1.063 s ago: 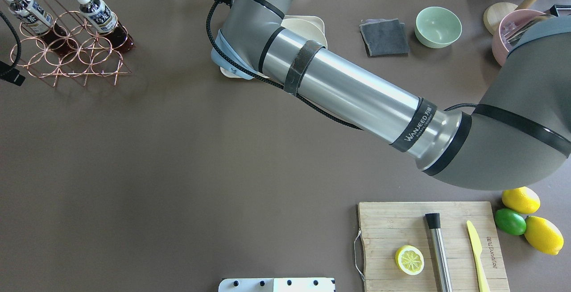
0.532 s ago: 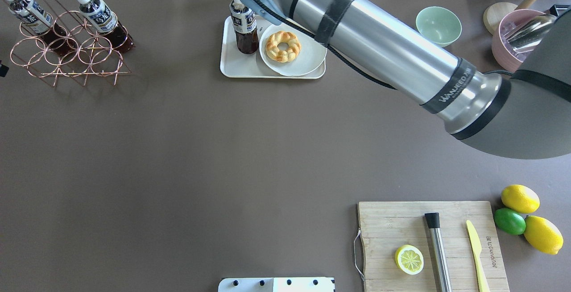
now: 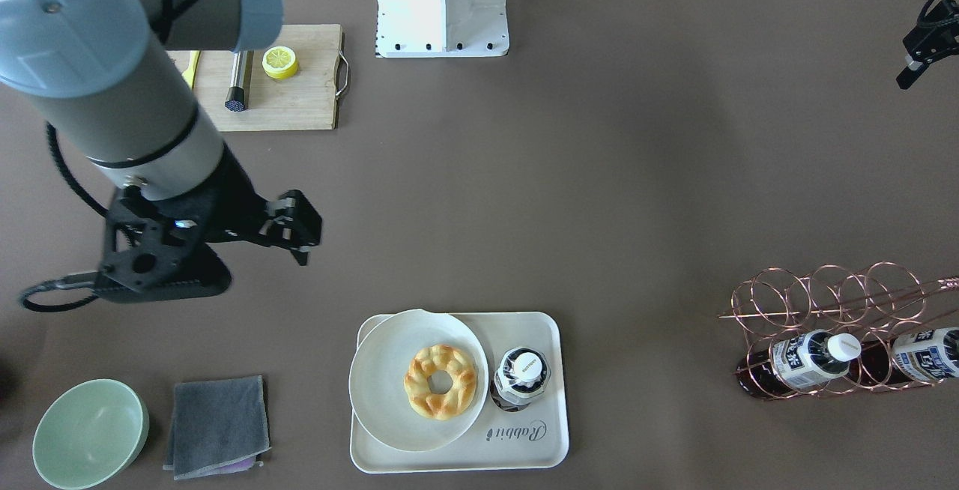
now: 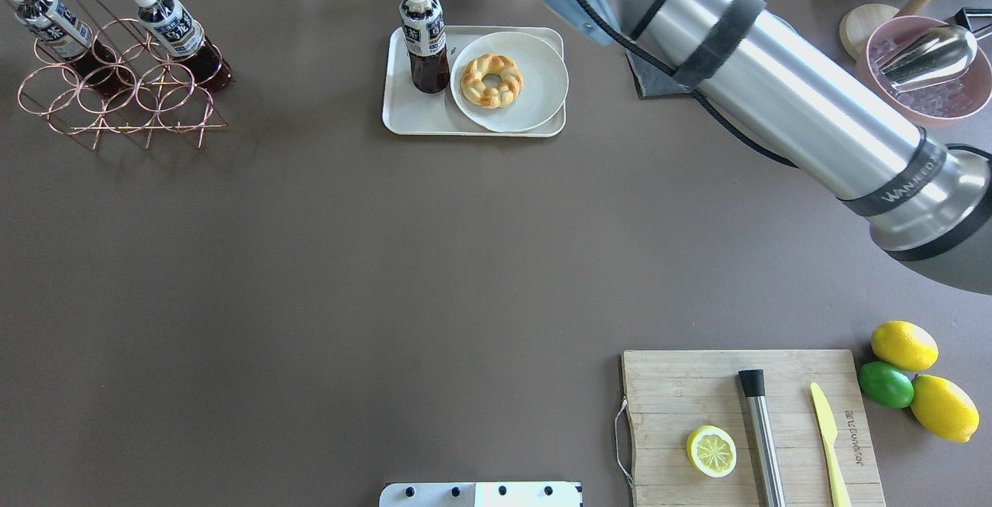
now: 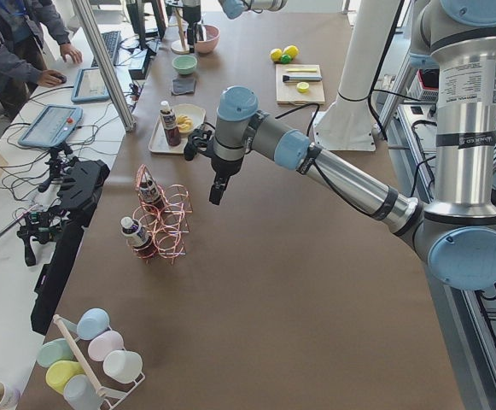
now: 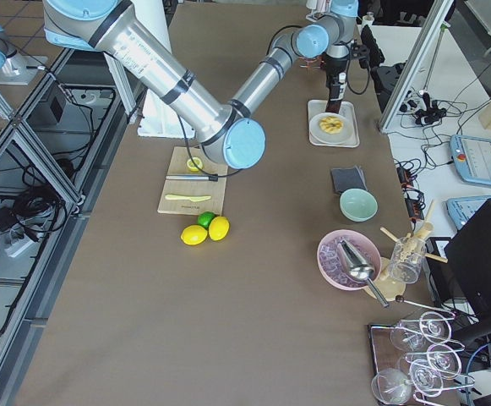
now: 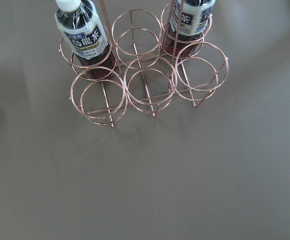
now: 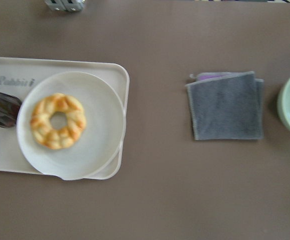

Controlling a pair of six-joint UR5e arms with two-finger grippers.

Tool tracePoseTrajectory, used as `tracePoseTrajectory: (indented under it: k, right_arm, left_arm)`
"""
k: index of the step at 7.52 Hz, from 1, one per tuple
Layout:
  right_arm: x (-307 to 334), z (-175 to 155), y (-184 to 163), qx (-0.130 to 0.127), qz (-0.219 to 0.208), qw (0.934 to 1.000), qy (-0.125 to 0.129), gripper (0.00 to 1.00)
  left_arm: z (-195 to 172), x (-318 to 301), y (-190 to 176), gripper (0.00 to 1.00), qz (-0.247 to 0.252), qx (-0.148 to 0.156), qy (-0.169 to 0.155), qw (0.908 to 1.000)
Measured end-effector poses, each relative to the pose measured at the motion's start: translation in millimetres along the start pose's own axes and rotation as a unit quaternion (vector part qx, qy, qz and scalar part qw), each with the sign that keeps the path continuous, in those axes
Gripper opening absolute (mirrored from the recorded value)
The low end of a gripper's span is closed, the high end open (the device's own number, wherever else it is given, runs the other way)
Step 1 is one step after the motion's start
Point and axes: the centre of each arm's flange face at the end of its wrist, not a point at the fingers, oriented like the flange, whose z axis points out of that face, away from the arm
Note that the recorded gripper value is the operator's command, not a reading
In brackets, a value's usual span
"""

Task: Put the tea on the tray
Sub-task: 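Open the right gripper and withdraw it away from the tray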

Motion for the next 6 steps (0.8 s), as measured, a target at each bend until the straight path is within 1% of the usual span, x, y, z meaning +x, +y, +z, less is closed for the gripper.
tracePoseTrajectory:
  k: [1,2,3,4,5,6]
  right_arm:
    - [80.6,-3.2,27.6,-0.010,-0.037,0.9990,0.022,1.00]
    - [160.3,-3.7,47.8,-0.022,-0.073,0.9964,0.038,1.00]
    - [236.5,-1.6,59.8,-0.038,-0.114,0.9914,0.051,1.00]
    - [310.3,-3.8,65.9,-0.052,-0.147,0.9862,0.057,1.00]
    - [383.3,-5.1,77.1,-0.067,-0.169,0.9819,0.054,1.00]
    - [448.7,-6.1,92.1,-0.073,-0.182,0.9794,0.050,1.00]
  left_arm:
    - [-4.1,-5.1,3.0,0.97,-0.007,0.002,-0.001,1.0000]
    - [-4.2,-9.1,4.3,0.97,-0.012,0.001,-0.002,0.9999]
    - [-3.0,-12.2,4.6,0.97,-0.016,0.000,-0.003,0.9999]
    - [-0.3,-14.5,4.5,0.97,-0.018,-0.003,-0.003,0.9998]
    - [3.6,-18.0,4.3,0.97,-0.022,-0.007,-0.004,0.9997]
    - [8.6,-22.8,4.1,0.96,-0.025,-0.012,-0.005,0.9996]
